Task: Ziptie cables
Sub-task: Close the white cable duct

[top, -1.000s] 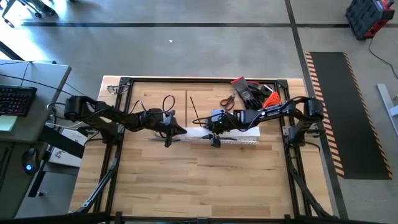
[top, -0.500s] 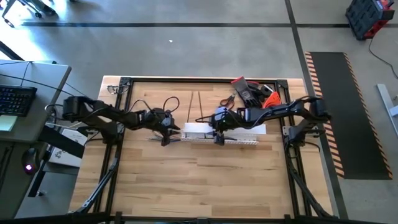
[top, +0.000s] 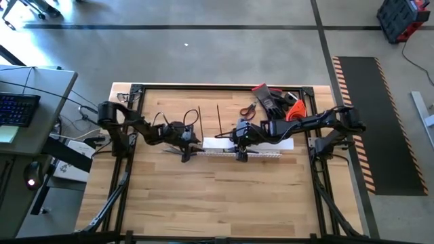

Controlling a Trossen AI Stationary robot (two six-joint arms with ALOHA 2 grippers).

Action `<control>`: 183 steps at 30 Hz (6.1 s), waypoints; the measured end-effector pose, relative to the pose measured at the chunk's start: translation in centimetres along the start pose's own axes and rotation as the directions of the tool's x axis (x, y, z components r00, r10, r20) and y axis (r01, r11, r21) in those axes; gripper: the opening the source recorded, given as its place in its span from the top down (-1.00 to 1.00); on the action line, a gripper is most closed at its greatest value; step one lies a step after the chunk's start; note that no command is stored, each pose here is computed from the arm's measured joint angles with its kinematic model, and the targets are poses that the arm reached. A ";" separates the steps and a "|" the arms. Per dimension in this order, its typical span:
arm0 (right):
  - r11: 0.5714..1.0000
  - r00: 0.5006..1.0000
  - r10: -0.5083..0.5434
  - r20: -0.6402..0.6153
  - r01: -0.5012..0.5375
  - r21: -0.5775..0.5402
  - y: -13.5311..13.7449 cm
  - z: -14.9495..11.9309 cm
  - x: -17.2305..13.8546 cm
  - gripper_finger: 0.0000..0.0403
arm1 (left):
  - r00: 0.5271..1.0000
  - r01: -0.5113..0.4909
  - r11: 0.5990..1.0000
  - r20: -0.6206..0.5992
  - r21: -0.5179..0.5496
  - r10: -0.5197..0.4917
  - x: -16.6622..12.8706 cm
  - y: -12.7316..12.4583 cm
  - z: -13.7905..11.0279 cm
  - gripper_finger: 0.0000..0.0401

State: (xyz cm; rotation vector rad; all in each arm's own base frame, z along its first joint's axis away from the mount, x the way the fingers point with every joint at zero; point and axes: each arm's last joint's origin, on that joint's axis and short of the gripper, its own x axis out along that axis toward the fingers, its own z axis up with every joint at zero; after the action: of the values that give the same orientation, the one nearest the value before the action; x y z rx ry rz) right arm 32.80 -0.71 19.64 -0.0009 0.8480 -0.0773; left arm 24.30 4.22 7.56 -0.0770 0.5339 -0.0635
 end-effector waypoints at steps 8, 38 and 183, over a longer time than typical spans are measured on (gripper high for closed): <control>0.996 0.995 0.090 0.042 -0.089 -0.012 2.0 -0.1 1.2 -0.05 | 0.997 0.075 0.996 -0.018 0.054 -0.074 0.8 -2.8 -0.4 0.95; 0.996 0.991 0.094 0.093 -0.094 0.002 7.1 -0.7 3.2 -0.05 | 0.995 0.043 0.999 -0.087 -0.025 -0.045 -0.6 -7.8 0.0 0.29; 0.889 0.927 -0.290 -0.240 0.353 0.290 23.1 -11.2 -1.5 0.04 | 1.000 0.028 0.990 -0.017 0.136 -0.026 -1.3 -10.1 1.2 0.79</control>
State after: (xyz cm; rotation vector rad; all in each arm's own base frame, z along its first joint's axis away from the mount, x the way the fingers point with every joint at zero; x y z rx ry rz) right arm 24.99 22.80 12.66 0.1830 1.0130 -0.5425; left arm 23.34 -5.63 10.14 0.0495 0.5425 -0.1268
